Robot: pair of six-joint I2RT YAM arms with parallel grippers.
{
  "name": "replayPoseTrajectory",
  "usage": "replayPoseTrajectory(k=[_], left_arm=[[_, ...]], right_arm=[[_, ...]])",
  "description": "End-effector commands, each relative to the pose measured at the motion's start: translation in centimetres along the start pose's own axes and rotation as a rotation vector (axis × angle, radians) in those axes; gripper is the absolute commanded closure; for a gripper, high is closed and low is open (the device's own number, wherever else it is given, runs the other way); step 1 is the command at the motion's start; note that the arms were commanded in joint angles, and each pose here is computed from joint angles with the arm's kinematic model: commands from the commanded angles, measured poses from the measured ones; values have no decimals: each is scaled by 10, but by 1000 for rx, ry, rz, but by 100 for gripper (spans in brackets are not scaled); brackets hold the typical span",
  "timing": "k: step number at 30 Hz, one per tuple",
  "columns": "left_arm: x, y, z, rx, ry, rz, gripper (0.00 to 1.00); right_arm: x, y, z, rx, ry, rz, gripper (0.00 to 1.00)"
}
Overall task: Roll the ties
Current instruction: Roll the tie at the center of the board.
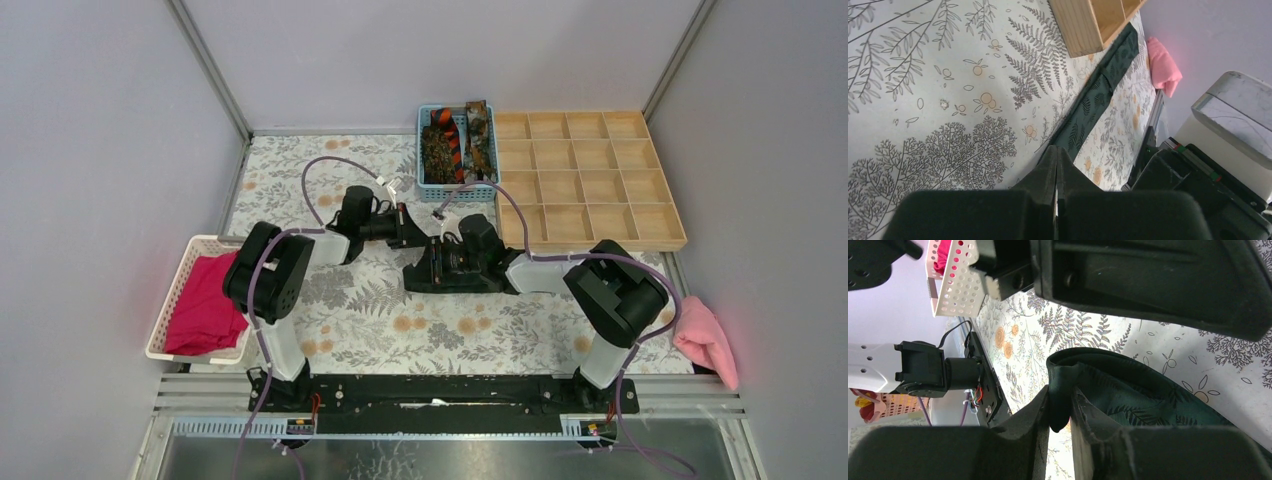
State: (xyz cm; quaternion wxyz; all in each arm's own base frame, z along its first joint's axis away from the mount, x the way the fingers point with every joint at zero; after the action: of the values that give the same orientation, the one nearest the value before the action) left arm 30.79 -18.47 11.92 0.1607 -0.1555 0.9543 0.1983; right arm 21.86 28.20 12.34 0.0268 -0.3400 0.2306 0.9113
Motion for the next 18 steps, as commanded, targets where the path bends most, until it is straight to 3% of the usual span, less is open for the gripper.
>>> replayPoseTrajectory(k=[1, 5, 18], left_arm=[[-9, 3, -7, 137, -102, 92, 100], [-1, 10, -3, 70, -109, 152, 100], [32, 3, 11, 112, -22, 290, 100]], right_arm=[[-16, -2, 7, -44, 54, -25, 74], [-20, -2, 7, -20, 71, -31, 74], [-29, 0, 5, 44, 117, -34, 74]])
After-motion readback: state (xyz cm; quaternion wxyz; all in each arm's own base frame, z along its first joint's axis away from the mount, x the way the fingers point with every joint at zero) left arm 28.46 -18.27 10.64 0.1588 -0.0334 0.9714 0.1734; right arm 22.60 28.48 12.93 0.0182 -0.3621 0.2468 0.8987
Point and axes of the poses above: each gripper's point midway between its finger pads, its own y axis back along the fingers, its own z axis along the line the jaws close on, x = y × z, the point moved 10 cm from there along y, back along the fingers, and after that the axes turned 8 degrees about y, right-handed, at the moved point
